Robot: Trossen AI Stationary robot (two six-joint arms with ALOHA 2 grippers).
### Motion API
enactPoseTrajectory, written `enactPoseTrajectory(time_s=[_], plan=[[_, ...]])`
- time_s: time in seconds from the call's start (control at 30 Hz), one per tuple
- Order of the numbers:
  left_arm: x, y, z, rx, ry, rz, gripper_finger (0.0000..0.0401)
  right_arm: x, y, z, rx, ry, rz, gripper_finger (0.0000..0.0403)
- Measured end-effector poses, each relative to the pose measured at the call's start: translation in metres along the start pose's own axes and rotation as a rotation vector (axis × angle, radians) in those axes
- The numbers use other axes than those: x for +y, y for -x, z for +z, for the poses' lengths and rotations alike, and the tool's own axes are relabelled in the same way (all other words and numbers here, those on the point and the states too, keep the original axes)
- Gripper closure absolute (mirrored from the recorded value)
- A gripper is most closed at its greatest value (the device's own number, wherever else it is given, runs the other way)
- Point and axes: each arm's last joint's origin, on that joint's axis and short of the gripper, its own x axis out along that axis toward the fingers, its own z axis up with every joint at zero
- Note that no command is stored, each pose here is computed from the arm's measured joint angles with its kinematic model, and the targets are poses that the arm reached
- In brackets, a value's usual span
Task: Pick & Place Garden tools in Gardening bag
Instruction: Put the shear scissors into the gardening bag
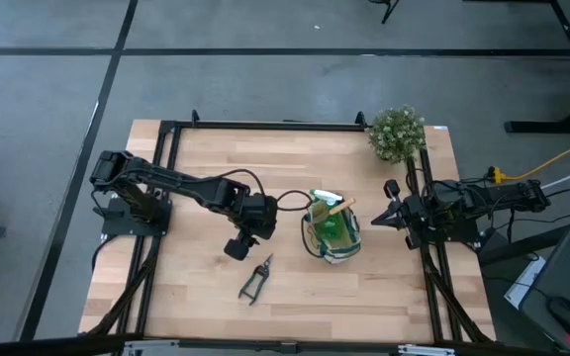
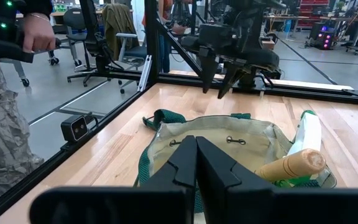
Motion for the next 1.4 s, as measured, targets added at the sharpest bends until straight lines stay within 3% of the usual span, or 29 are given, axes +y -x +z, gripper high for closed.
enactPoseTrajectory(time_s=[0.27,0.43,0.63,0.83,1.03,1.2,1.4], plan=[[0.031,-0.011,-0.003,-0.008,-0.076,0.04,0.0251,0.0,0.0,0.0,0.0,0.0,0.0,0.0391],[0.05,-0.025,-0.001,-0.04,0.025,0.068,0.0251,0.0,0.0,0.0,0.002,0.0,0.0,0.0391],[0.054,-0.03,0.007,-0.133,0.253,0.081,0.0256,0.0,0.0,-0.001,0.012,-0.001,0.0,0.0391],[0.047,-0.031,0.012,-0.161,0.342,0.08,0.0258,0.0,0.0,-0.003,0.027,-0.004,0.0,0.0391],[0.033,-0.033,0.022,-0.226,0.578,0.196,0.0258,0.0,0.0,-0.003,0.03,-0.004,0.0,0.0391],[0.012,-0.035,0.031,-0.276,0.62,0.261,0.0258,0.0,0.0,-0.003,0.03,-0.004,0.0,0.0391],[-0.013,-0.039,0.035,-0.286,0.64,0.245,0.0258,0.0,0.0,-0.003,0.03,-0.004,0.0,0.0391]])
